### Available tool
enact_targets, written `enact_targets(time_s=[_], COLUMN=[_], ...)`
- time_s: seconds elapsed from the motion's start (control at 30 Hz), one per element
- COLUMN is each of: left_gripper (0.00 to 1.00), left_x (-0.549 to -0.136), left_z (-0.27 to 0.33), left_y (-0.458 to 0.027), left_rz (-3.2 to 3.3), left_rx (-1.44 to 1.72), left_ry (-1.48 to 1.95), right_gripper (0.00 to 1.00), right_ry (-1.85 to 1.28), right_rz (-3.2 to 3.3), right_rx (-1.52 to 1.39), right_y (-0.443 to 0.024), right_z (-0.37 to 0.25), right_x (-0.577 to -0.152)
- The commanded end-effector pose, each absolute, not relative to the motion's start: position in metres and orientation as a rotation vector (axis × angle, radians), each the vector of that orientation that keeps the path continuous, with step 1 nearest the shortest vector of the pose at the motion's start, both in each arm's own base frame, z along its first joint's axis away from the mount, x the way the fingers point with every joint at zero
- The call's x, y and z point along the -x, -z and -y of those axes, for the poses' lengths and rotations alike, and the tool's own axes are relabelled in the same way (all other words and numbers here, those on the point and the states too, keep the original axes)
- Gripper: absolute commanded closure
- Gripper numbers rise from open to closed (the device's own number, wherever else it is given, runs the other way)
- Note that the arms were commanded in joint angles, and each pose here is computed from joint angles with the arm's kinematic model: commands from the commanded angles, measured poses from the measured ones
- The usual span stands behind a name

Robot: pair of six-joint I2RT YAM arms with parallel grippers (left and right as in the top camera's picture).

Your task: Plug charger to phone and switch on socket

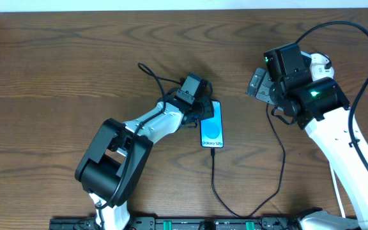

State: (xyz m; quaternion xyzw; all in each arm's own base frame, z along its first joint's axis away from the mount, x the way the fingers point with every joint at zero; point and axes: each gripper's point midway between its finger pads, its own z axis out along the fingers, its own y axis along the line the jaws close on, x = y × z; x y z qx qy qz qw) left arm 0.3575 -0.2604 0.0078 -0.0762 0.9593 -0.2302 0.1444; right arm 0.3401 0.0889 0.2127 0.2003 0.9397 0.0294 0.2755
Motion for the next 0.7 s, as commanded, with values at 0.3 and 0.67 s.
enact_targets(time_s=[0.3,0.67], left_gripper=[0.55,0.55], left_x=[-0.349,-0.373], left_z=[0.233,0.197], left_y=[0.021,0.012], left_rz=[-2.817,-2.767], left_rx=[0.226,0.196], left_ry=[0.456,0.382], right_gripper=[0.01,0.01], right_ry=[-0.055,-0.053], right_rz=[-2.513,-2.514], right_rx=[-0.564,-0.564], right_y=[-0.213,-0.213], right_z=[-0.084,-0.084], right_x=[-0.342,-0.342])
